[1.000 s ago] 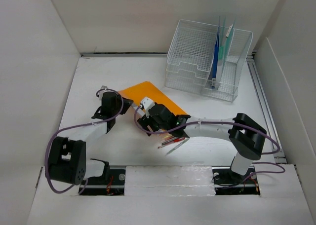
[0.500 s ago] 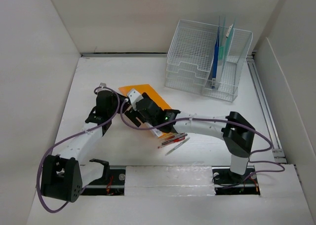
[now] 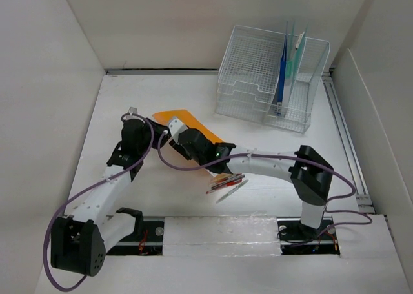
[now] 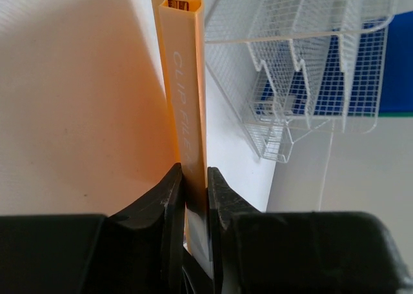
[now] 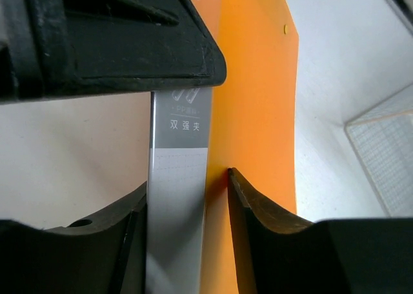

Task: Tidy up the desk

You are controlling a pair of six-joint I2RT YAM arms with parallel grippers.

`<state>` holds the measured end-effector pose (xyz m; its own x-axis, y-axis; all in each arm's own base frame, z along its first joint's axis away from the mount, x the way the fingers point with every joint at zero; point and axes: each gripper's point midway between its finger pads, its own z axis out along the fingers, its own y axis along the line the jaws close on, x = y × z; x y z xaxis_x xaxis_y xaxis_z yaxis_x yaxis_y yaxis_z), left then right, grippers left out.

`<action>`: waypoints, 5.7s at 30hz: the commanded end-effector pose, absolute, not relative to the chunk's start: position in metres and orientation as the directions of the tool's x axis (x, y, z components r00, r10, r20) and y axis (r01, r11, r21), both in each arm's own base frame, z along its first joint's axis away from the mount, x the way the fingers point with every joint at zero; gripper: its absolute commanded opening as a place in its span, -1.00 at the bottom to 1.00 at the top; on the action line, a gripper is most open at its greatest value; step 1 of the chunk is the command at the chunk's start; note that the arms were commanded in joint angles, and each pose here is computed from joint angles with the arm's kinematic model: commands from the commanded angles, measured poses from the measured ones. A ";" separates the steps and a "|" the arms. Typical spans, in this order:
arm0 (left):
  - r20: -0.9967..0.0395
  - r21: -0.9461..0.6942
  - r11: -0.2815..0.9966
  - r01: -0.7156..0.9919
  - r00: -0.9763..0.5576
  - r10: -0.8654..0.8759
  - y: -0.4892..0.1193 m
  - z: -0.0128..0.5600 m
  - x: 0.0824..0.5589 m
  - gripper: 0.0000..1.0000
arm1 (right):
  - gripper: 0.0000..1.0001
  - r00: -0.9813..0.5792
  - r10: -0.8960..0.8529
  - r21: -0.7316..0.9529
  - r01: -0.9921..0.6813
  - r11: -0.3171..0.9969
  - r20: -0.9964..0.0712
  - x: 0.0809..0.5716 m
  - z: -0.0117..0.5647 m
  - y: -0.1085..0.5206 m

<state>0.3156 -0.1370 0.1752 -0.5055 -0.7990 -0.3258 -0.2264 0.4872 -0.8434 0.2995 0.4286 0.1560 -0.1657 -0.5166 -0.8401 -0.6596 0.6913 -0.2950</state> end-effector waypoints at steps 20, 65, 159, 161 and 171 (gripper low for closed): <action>-0.650 -0.758 0.595 0.266 -0.242 -0.720 -0.123 0.361 0.287 0.47 | -1.00 0.397 0.195 0.085 -0.279 0.956 -0.897 0.325 0.505 0.155; -0.805 -0.347 0.825 0.447 -0.593 -0.017 -0.354 0.174 0.272 0.86 | 0.94 -0.534 0.347 0.317 0.151 0.937 -0.771 0.356 0.135 0.102; -0.300 -0.866 0.475 -0.155 -0.599 -0.742 -0.360 0.095 0.216 -0.62 | 0.88 -0.391 0.360 0.483 -0.284 0.828 -0.847 0.304 0.217 0.158; -0.305 -0.864 0.479 -0.158 -0.591 -0.747 -0.359 0.094 0.218 -0.60 | 0.88 -0.395 0.359 0.487 -0.295 0.822 -0.846 0.301 0.217 0.161; -0.301 -0.887 0.448 -0.115 -0.592 -0.747 -0.368 0.105 0.220 -0.28 | 0.87 -0.391 0.356 0.489 -0.323 0.810 -0.849 0.293 0.222 0.167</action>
<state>0.2099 -0.3533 0.0712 -0.6257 -0.7105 -0.3220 -0.1666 0.5250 -0.8346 0.2949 0.1613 0.2043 -0.4285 0.3397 -0.8373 -0.2802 0.8310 0.4805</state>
